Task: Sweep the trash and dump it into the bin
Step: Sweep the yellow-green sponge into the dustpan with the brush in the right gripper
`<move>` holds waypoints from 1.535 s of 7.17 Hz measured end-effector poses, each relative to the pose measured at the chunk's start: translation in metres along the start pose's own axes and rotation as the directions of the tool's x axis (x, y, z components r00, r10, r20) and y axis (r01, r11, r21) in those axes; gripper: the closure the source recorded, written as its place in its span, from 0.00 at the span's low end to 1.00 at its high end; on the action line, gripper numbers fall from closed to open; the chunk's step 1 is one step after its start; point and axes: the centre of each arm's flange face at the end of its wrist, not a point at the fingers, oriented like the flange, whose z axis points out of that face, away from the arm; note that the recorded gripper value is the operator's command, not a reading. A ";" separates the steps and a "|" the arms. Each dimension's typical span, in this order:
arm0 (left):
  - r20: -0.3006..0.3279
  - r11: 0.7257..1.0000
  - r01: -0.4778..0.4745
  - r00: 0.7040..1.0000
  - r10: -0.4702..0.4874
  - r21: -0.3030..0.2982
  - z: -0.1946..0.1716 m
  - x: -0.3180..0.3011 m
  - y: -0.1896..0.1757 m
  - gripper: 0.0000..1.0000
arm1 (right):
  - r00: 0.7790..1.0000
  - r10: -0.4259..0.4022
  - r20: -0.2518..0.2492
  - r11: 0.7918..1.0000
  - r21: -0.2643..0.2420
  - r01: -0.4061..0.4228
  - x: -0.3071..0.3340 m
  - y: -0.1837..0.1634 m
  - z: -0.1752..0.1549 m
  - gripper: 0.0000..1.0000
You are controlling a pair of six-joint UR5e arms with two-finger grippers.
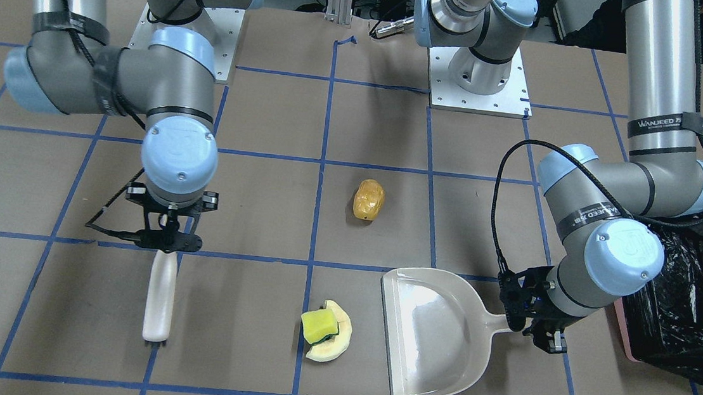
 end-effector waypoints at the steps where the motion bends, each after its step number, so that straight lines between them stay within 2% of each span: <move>1: -0.002 1.000 -0.002 1.000 0.002 -0.003 -0.002 0.000 -0.001 1.00 | 0.999 0.033 0.041 0.999 -0.007 -0.032 -0.030 -0.006 -0.002 0.96; 4: -0.011 1.000 0.011 1.000 -0.011 -0.005 -0.006 0.002 -0.007 1.00 | 0.978 0.102 0.184 0.995 -0.029 -0.098 -0.115 -0.030 -0.014 0.96; 5: -0.013 1.000 0.016 1.000 -0.016 -0.013 -0.006 0.003 -0.014 1.00 | 0.967 0.100 0.234 0.995 -0.036 -0.094 -0.142 -0.035 -0.020 0.96; 7: -0.014 0.999 0.022 1.000 -0.022 -0.049 -0.004 0.006 -0.034 1.00 | 0.935 0.070 0.348 0.997 -0.045 -0.058 -0.196 -0.032 -0.039 0.96; 8: -0.013 0.998 0.023 1.000 -0.023 -0.056 -0.004 0.006 -0.041 1.00 | 0.920 0.049 0.389 0.999 -0.038 -0.037 -0.224 -0.024 -0.053 0.96; 10: -0.010 0.998 0.023 1.000 -0.024 -0.060 -0.005 0.006 -0.044 1.00 | 0.870 0.010 0.492 1.000 -0.019 -0.001 -0.272 -0.007 -0.074 0.96; 11: -0.006 0.998 0.023 1.000 -0.023 -0.059 -0.006 0.005 -0.044 1.00 | 0.857 -0.007 0.515 1.000 -0.005 0.011 -0.281 -0.002 -0.084 0.96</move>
